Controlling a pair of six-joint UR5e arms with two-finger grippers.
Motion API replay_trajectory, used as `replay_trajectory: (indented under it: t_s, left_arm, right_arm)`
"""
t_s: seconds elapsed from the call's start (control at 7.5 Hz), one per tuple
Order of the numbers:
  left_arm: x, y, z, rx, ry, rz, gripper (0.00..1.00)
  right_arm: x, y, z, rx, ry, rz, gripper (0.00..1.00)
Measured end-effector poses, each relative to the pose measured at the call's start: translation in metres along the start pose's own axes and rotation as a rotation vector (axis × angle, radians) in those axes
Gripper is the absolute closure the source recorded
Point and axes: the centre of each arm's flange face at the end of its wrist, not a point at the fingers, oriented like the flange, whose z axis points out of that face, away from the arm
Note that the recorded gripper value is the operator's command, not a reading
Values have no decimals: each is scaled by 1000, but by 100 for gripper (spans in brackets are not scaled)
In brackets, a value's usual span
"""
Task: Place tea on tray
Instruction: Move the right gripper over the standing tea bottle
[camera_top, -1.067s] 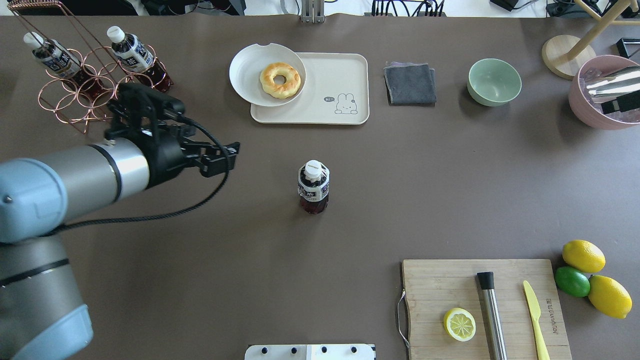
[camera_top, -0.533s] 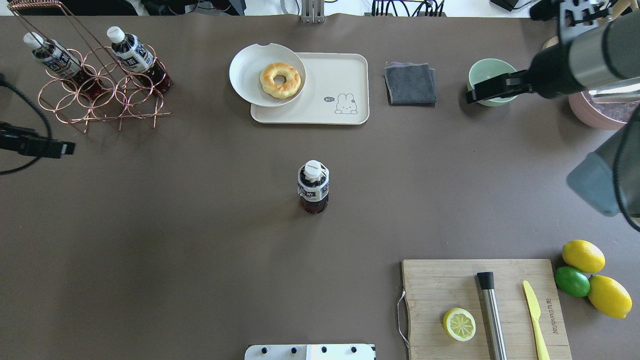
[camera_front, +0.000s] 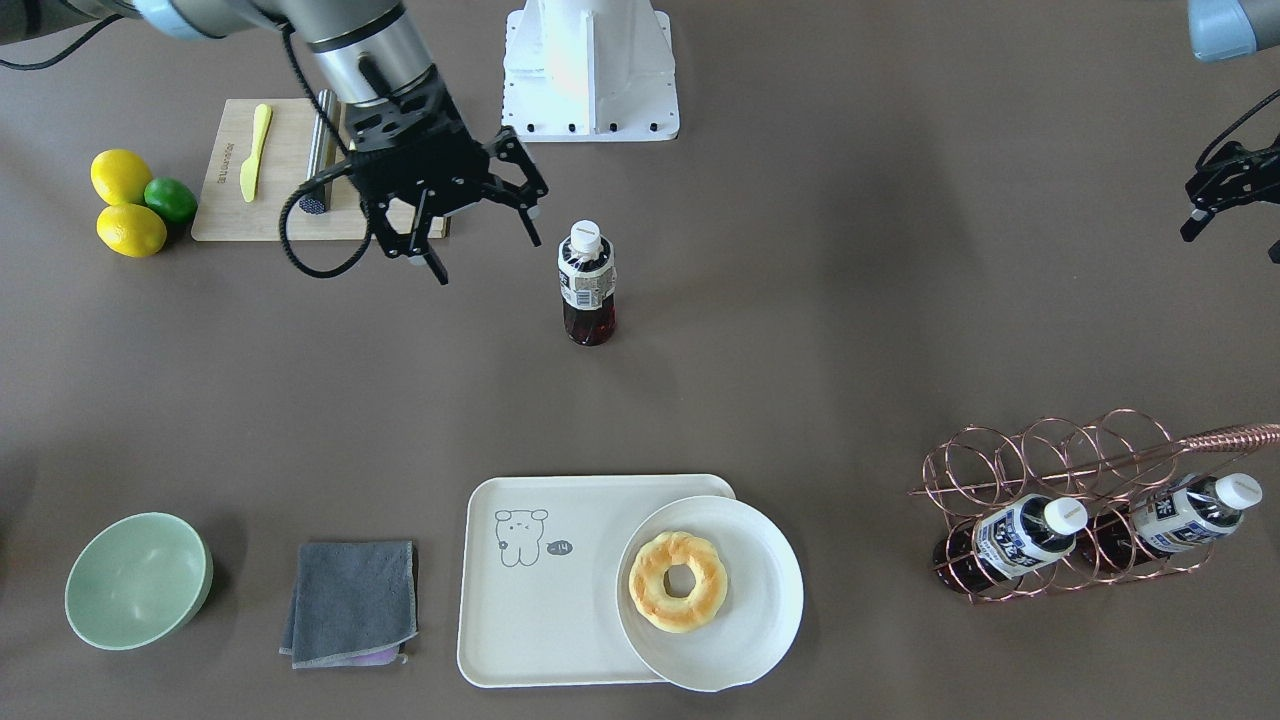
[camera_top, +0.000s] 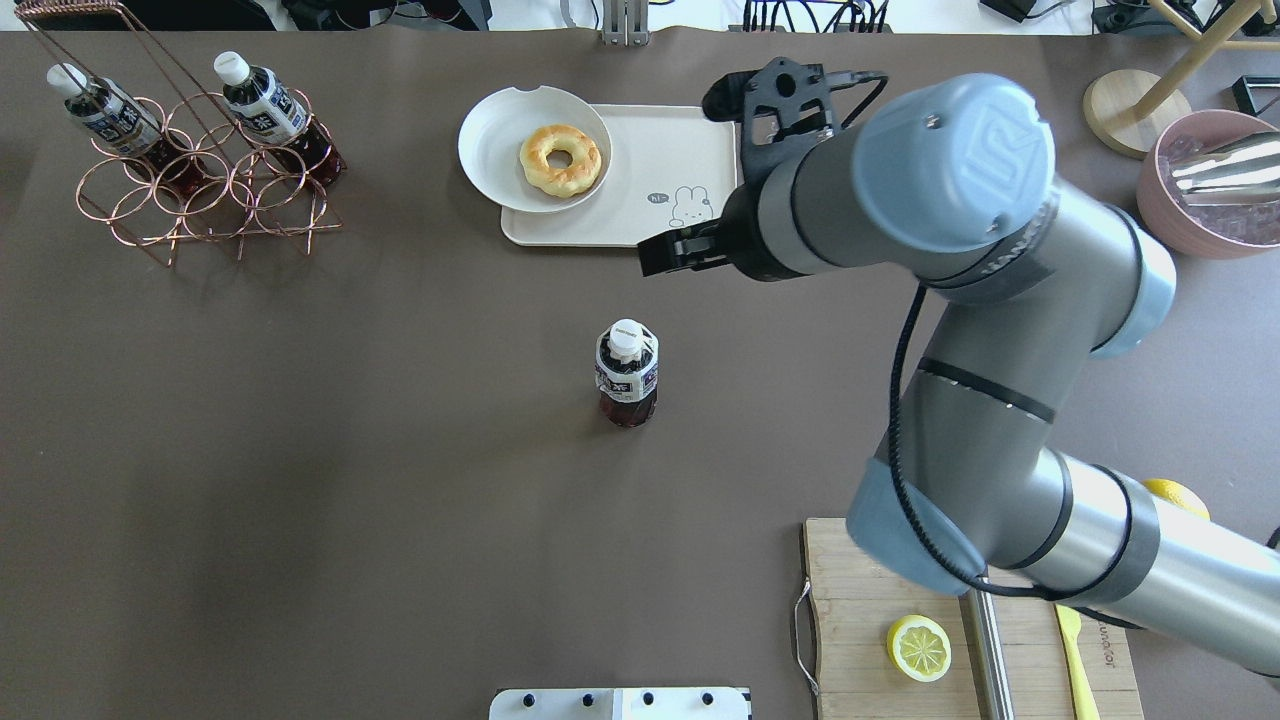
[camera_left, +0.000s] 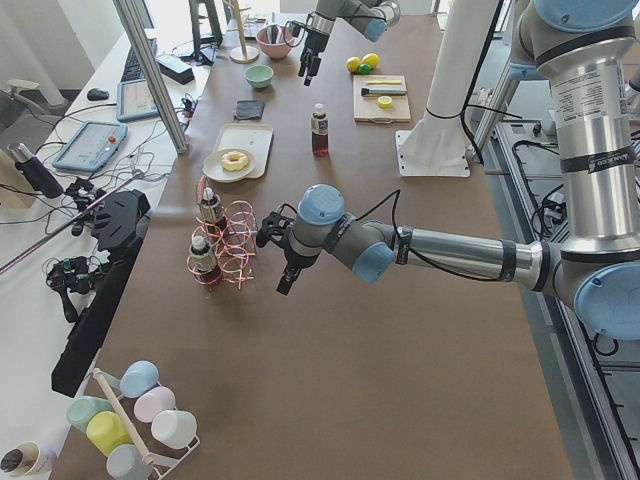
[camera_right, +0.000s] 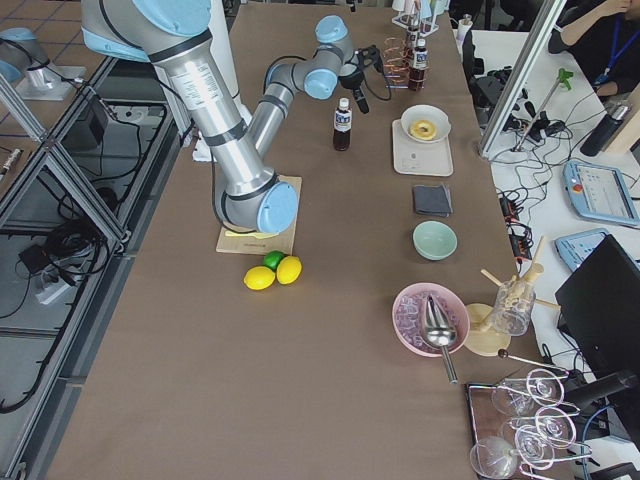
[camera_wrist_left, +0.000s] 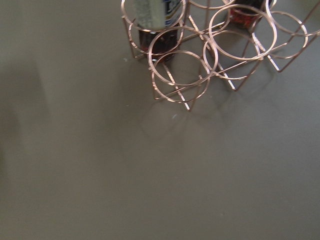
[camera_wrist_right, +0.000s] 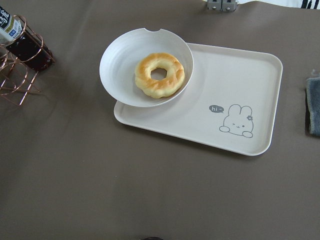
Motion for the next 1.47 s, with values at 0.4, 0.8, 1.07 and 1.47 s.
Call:
replay_trajectory:
  t_s: [0.4,0.8,1.07,1.47]
  left_arm:
    - [-24,10,6,-17,-11,-3,1]
    - [-26,11,7,-20,-12,-7,1]
    - [-27,11,7,-21,-12,-8,1]
    - [-27,11,7,-21,-12,-8,1]
  right_arm:
    - [-76,39,19,2,121,-48,2]
    - [-93,62,38,9,182,-85,5]
    - [-98,65,45,15,197,-92,6]
    - [-107,67,48,15,192,-85,12]
